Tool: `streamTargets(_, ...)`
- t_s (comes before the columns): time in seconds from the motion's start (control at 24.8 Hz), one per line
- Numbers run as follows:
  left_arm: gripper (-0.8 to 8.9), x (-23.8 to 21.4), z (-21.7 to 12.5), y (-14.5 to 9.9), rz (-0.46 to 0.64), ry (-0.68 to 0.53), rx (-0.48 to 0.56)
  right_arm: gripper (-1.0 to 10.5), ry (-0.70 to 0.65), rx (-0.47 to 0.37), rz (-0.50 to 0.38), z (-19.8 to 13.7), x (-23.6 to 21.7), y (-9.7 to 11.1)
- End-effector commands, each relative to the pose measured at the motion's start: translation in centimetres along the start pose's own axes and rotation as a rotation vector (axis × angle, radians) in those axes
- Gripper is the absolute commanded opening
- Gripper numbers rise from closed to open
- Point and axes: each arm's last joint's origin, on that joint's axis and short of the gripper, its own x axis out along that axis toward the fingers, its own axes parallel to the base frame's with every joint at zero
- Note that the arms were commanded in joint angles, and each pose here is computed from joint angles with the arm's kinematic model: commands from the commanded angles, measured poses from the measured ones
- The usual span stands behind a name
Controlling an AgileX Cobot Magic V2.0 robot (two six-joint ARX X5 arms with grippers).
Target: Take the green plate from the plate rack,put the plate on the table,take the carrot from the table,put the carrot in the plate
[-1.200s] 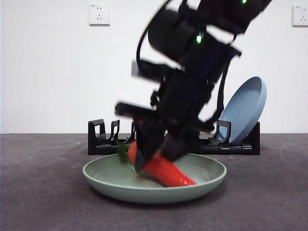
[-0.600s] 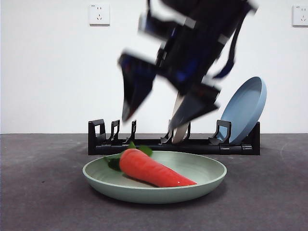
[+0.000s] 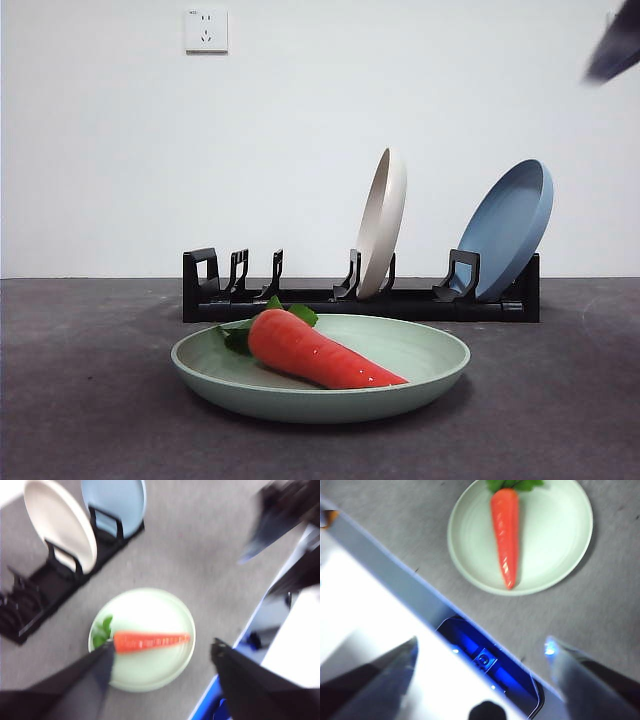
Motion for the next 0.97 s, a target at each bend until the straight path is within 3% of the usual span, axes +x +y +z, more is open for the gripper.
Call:
streamTargets(0.04,-0.29,0.1,-0.4,0.0,-0.001,0.029,0.0,-0.1,-0.004,0.001,0.005,-0.9,-1.0,0.1)
streamTargets(0.97,-0.04,0.0,-0.6,0.0,0.006,0.049,-0.008,0.0,-0.1,-0.011,0.013,-2.4,-3.3,0.2)
